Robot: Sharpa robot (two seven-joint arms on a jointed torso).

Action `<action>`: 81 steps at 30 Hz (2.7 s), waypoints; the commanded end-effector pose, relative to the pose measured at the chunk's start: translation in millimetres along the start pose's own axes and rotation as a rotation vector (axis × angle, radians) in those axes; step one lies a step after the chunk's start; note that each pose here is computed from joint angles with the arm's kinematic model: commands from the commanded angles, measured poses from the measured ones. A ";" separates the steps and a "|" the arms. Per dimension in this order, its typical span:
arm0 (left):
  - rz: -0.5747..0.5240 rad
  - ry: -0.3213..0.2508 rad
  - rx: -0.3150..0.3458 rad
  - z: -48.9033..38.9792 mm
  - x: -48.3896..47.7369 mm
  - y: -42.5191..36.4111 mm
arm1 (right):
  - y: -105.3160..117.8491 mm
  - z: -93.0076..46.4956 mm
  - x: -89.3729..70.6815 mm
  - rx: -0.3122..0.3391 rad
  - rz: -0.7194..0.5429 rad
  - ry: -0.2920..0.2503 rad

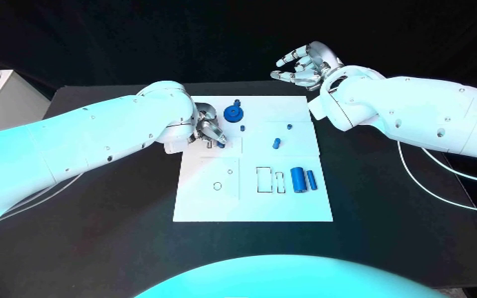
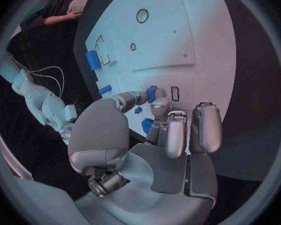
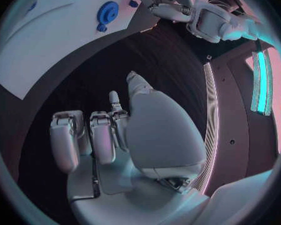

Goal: Assemble the parts on the task board

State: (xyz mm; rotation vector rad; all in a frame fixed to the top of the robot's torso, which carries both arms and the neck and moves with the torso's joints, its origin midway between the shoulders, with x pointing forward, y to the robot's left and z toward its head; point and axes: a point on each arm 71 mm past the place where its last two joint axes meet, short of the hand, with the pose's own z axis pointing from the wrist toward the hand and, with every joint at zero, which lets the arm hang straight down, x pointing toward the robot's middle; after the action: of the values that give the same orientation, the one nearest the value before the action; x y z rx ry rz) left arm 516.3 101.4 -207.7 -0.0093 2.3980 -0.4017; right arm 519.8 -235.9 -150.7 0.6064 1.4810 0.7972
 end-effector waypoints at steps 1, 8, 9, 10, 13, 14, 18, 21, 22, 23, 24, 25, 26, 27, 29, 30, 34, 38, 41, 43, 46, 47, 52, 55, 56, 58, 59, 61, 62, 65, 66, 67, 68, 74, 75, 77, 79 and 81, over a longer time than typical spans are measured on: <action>0.019 0.026 0.016 0.6 4.4 -5.3 | 0.6 -0.1 1.2 -0.010 -0.007 0.014; 0.012 0.010 0.023 1.4 3.7 -8.5 | 0.7 -0.1 1.4 -0.011 -0.007 0.016; 0.012 0.010 0.024 1.6 3.8 -8.9 | 0.7 -0.1 1.4 -0.011 -0.007 0.016; 0.011 0.009 0.025 1.8 3.9 -9.4 | 0.7 -0.1 1.4 -0.011 -0.007 0.016; 0.010 0.008 0.027 2.3 4.3 -10.3 | 0.6 -0.1 1.3 -0.011 -0.007 0.016; 0.010 0.008 0.027 2.5 4.4 -10.5 | 0.6 -0.2 1.3 -0.011 -0.007 0.017; 0.009 0.007 0.028 3.2 4.8 -11.0 | 0.5 -0.2 1.2 -0.011 -0.007 0.017; 0.007 0.006 0.026 3.6 4.7 -10.6 | 0.5 -0.2 1.2 -0.011 -0.007 0.017; 0.007 0.006 0.025 3.8 4.7 -10.4 | 0.4 -0.2 1.2 -0.011 -0.007 0.017; 0.008 0.007 0.024 3.9 4.7 -10.2 | 0.4 -0.2 1.2 -0.011 -0.007 0.017; 0.009 0.009 0.023 4.0 4.8 -10.0 | 0.4 -0.2 1.2 -0.011 -0.007 0.018; 0.010 0.010 0.022 4.0 4.9 -9.9 | 0.4 -0.2 1.2 -0.011 -0.007 0.018; 0.011 0.013 0.021 4.1 5.1 -9.7 | 0.4 -0.2 1.2 -0.011 -0.007 0.018; 0.013 0.016 0.020 4.2 5.3 -9.6 | 0.3 -0.2 1.1 -0.011 -0.007 0.018; 0.015 0.019 0.017 4.3 5.5 -9.2 | 0.3 -0.1 1.2 -0.011 -0.007 0.019; 0.016 0.021 0.016 4.3 5.6 -9.1 | 0.3 -0.1 1.2 -0.011 -0.006 0.019; 0.017 0.022 0.013 4.6 5.6 -8.5 | 0.3 -0.1 1.2 -0.011 -0.006 0.019; 0.014 0.020 0.012 4.8 5.3 -8.0 | 0.4 -0.1 1.2 -0.011 -0.006 0.019; 0.012 0.017 0.011 4.9 5.1 -7.7 | 0.3 -0.1 1.2 -0.011 -0.006 0.019; 0.010 0.014 0.010 5.0 4.8 -7.2 | 0.3 -0.1 1.2 -0.011 -0.006 0.019; 0.006 0.008 0.007 5.0 4.2 -6.2 | 0.3 -0.2 1.1 -0.011 -0.006 0.018; 0.006 0.006 0.006 5.1 4.0 -5.8 | 0.3 -0.3 1.0 -0.011 -0.006 0.018; 0.002 -0.001 0.003 5.0 3.1 -4.2 | 0.2 -0.5 0.7 -0.011 -0.006 0.018; 0.001 -0.006 0.000 5.0 2.5 -2.9 | 0.1 -0.6 0.6 -0.011 -0.006 0.017; 0.000 -0.007 -0.001 5.0 2.3 -2.4 | 0.1 -0.7 0.5 -0.011 -0.006 0.017; -0.001 -0.010 -0.002 4.9 1.9 -1.5 | 0.0 -0.7 0.4 -0.012 -0.006 0.017; -0.001 -0.011 -0.003 4.8 1.7 -0.9 | 0.0 -0.8 0.4 -0.012 -0.006 0.017; -0.002 -0.014 -0.005 4.7 1.3 0.2 | -0.1 -0.9 0.2 -0.012 -0.006 0.017; -0.002 -0.014 -0.006 4.6 1.2 0.5 | -0.1 -0.9 0.2 -0.012 -0.006 0.017; -0.002 -0.017 -0.008 4.4 0.7 1.8 | -0.2 -1.0 0.0 -0.012 -0.006 0.017; -0.003 -0.019 -0.008 4.3 0.6 2.1 | -0.3 -1.0 0.0 -0.012 -0.006 0.017; -0.004 -0.020 -0.008 4.2 0.5 2.4 | -0.3 -1.0 0.0 -0.012 -0.006 0.017; -0.004 -0.021 -0.008 4.2 0.4 2.5 | -0.3 -1.0 -0.1 -0.011 -0.006 0.017; -0.008 -0.028 -0.004 3.6 0.2 2.8 | -0.4 -1.0 -0.2 -0.012 -0.006 0.016; -0.008 -0.028 -0.003 3.5 0.2 2.7 | -0.5 -0.9 -0.2 -0.012 -0.006 0.016; -0.009 -0.030 0.000 3.3 0.2 2.5 | -0.5 -0.9 -0.2 -0.012 -0.006 0.016; -0.011 -0.031 0.003 3.1 0.3 2.3 | -0.5 -0.9 -0.2 -0.012 -0.006 0.016; -0.015 -0.034 0.007 2.7 0.3 2.2 | -0.5 -0.8 -0.1 -0.012 -0.006 0.016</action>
State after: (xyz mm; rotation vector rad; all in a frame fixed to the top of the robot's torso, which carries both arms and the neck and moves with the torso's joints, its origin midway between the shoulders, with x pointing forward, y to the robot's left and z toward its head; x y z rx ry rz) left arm 518.4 104.8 -211.6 -0.0323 2.3788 -0.3899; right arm 519.4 -238.1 -151.0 0.6062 1.4847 0.7963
